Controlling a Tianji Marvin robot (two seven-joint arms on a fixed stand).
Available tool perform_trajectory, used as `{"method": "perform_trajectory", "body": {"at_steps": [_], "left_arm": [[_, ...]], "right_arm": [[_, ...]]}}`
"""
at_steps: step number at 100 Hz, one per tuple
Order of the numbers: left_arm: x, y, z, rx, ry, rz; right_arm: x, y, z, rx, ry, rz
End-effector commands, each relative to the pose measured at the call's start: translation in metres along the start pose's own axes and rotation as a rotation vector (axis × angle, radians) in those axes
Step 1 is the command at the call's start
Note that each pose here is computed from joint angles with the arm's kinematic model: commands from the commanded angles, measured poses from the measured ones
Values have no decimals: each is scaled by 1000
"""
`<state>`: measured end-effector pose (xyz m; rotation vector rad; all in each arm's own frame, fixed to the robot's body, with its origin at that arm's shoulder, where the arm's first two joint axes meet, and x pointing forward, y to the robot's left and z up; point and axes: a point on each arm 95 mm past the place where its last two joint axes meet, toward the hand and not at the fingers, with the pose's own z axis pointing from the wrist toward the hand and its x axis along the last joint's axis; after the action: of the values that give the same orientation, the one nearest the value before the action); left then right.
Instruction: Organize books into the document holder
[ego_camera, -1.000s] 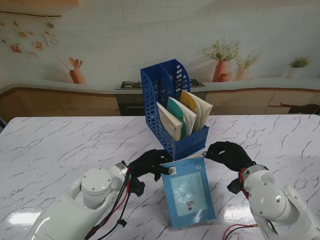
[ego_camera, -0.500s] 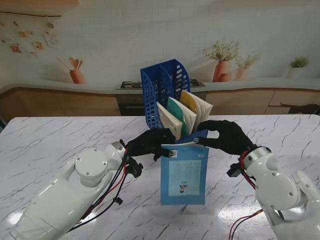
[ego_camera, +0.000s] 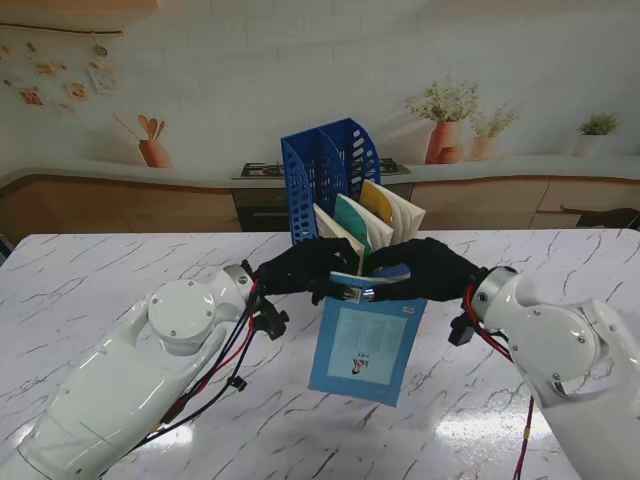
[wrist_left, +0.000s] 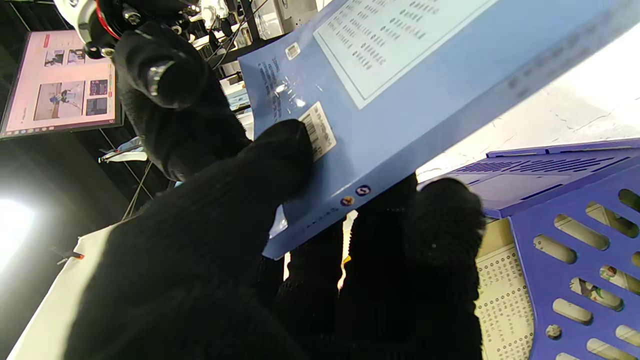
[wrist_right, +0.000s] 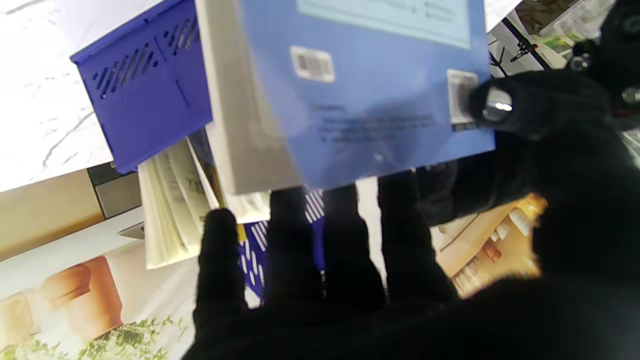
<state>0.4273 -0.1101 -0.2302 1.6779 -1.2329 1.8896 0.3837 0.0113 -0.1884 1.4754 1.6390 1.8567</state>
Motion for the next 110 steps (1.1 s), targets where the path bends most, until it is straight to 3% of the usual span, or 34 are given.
{"method": "perform_trajectory", "body": {"at_steps": [1,25,41,55,68,82,95,110], "left_arm": [[13,0,1,-14,48,19],[19,1,2,-15,58,32],[14,1,7,-14,39,37],[10,1,11,-37,33,18],[12,0,11,-43,31,27],[13,0,13,-29,35,26],[9,3,17,-53,37,14],[8,5,20,-57,43,5]], "right_arm": [[-4,-5,1,24,-6,-5],[-10,-13,4,96,5,14],[-15,-27,9,140,13,32],[-18,-36,12,247,29,67],[-21,-37,13,262,21,57],[-24,-41,15,276,39,118],[-27,-45,18,310,87,119],[-30,-50,19,314,79,158]]}}
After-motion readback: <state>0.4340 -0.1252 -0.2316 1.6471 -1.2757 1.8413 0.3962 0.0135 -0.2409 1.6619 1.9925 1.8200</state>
